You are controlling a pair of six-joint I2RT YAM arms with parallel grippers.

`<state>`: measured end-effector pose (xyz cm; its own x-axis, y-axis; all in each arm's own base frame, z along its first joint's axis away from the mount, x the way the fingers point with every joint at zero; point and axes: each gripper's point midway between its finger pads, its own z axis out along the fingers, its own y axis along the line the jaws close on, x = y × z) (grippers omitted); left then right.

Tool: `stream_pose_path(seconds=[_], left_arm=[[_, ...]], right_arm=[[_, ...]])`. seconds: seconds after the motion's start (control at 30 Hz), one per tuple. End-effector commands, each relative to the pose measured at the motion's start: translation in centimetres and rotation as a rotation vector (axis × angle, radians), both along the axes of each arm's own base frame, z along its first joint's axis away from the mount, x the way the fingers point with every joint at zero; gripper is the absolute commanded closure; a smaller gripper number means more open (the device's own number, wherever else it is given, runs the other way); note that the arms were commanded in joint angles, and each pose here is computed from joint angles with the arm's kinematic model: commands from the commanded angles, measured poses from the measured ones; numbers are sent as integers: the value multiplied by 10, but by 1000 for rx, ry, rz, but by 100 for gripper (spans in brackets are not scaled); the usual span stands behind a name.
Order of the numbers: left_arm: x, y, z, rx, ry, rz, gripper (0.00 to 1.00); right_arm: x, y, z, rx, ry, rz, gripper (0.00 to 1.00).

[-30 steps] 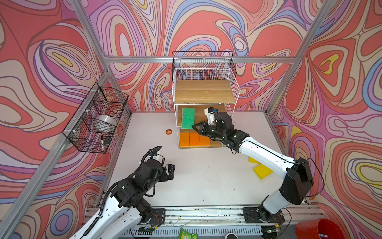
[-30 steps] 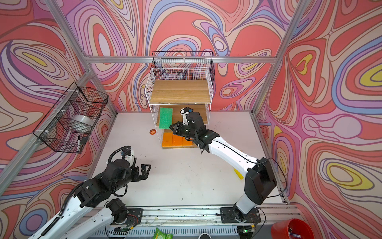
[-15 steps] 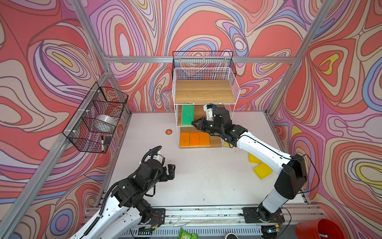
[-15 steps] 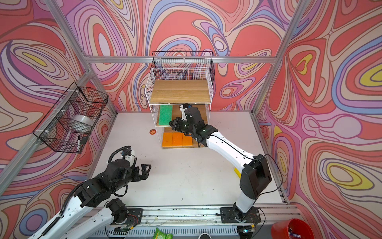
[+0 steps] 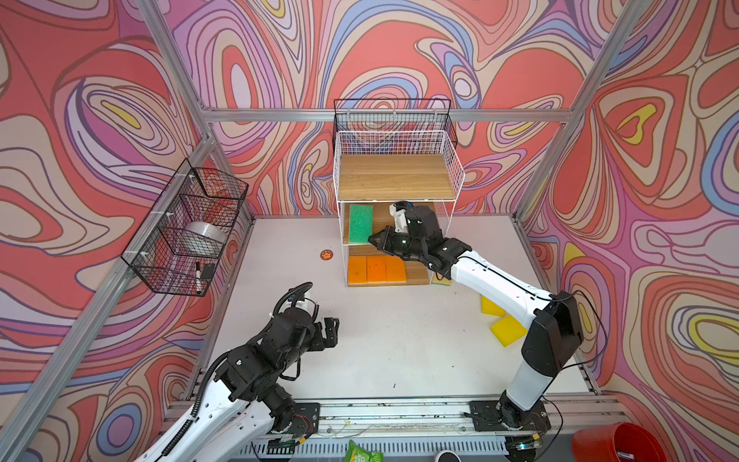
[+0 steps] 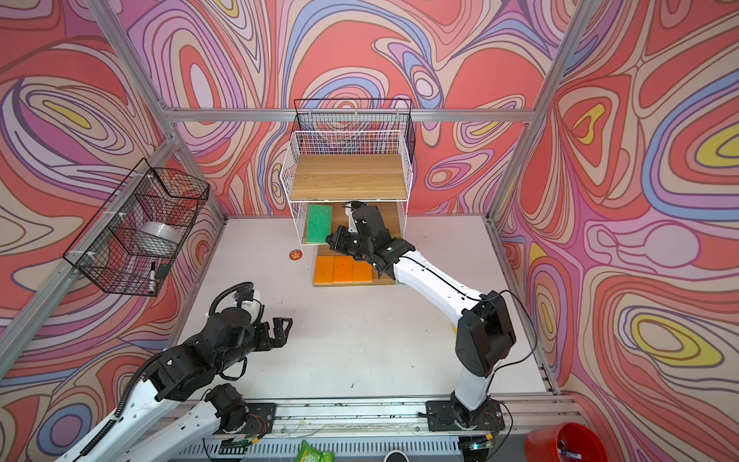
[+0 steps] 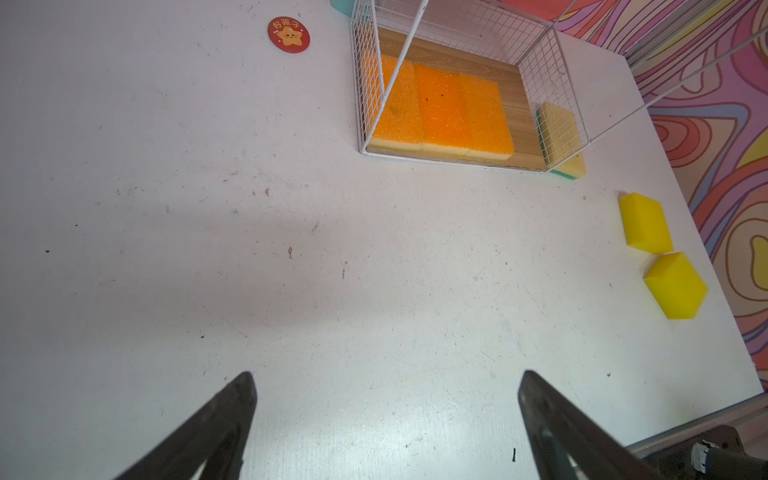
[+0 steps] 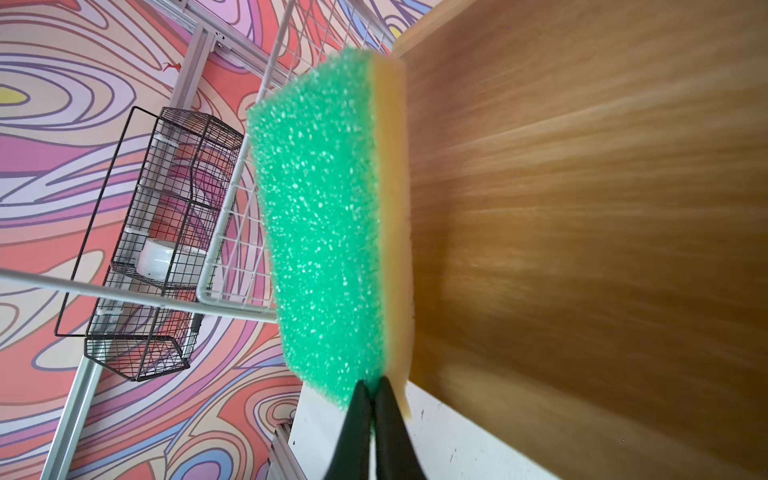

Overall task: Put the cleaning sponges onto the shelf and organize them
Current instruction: 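Lower the green sponge green side up onto the bottom tier behind the orange sponges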

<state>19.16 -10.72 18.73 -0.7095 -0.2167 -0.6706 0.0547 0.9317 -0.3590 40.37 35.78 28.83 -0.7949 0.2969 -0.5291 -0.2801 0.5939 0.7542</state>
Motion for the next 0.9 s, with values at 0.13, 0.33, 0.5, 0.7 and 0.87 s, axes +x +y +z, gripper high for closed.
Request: stream_pose_path(seconds=[0.13, 0.33, 0.5, 0.7, 0.87], left_arm=[[0, 2, -4, 10, 0, -2, 0], [0, 2, -4, 9, -2, -3, 0], [0, 2, -4, 10, -1, -3, 0], [0, 1, -4, 8, 1, -3, 0], [0, 1, -5, 9, 2, -3, 0]], right_arm=[[6, 5, 18, 36, -29, 11, 100], [13, 13, 4, 31, -5, 21, 100], [17, 15, 3, 28, -3, 18, 100], [17, 15, 4, 25, -11, 17, 93], [16, 14, 4, 22, -12, 15, 74]])
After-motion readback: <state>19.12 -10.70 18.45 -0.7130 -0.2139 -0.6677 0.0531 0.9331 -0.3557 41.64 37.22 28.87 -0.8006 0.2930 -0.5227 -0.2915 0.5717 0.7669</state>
